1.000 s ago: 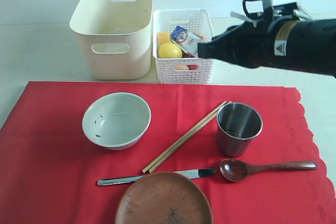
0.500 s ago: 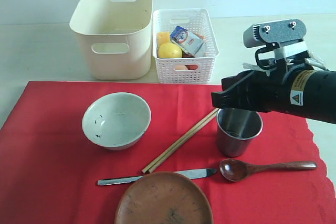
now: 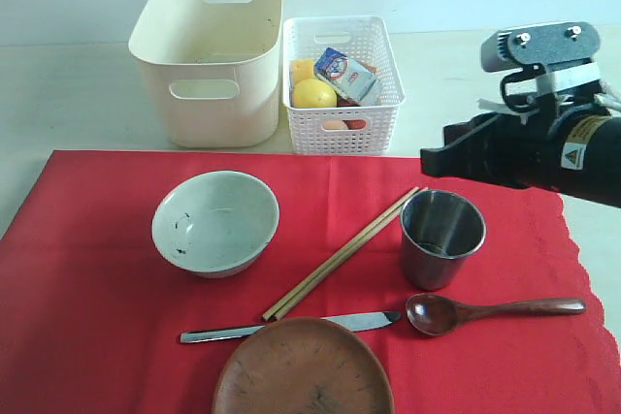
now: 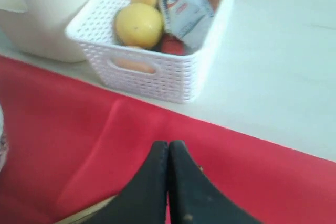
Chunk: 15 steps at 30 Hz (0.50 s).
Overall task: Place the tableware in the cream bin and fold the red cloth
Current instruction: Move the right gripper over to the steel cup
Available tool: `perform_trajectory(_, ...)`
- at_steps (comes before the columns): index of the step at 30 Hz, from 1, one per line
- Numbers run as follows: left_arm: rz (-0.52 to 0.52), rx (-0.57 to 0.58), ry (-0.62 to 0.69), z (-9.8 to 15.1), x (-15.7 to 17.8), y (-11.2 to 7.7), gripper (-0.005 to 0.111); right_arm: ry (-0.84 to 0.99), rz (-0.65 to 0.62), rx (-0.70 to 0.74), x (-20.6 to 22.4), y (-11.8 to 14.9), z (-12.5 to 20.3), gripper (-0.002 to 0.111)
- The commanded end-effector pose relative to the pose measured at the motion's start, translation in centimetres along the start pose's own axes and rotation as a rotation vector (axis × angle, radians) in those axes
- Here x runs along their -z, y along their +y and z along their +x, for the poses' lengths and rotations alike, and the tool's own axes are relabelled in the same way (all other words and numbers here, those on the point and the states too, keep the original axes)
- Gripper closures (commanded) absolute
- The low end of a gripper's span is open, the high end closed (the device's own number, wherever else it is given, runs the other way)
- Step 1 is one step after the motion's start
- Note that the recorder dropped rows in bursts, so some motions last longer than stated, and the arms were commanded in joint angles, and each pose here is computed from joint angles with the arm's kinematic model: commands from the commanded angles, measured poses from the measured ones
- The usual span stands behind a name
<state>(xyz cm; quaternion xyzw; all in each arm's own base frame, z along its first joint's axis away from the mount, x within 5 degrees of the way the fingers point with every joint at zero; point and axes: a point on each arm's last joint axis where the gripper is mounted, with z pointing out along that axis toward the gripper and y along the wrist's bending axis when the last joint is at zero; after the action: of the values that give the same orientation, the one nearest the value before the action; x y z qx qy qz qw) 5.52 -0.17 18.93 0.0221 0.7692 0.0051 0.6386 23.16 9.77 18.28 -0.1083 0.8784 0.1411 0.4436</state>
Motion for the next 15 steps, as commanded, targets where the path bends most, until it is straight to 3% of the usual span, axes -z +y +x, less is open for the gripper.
perform_trajectory(1,0.004,-0.005,-0.009,0.0,0.0,0.0,0.106,0.009,0.118,-0.081,0.4,-3.2,-0.1,0.108)
perform_trajectory(4,0.004,-0.005,-0.009,0.0,0.0,0.0,0.106,0.072,0.171,-0.113,0.6,-4.4,0.4,0.108)
perform_trajectory(12,0.004,-0.005,-0.009,0.0,0.0,0.0,0.106,0.157,0.197,-0.192,0.7,-4.6,1.3,0.108)
perform_trajectory(15,0.004,-0.005,-0.009,0.0,0.0,0.0,0.106,0.154,0.199,-0.216,0.7,-4.6,1.3,0.099)
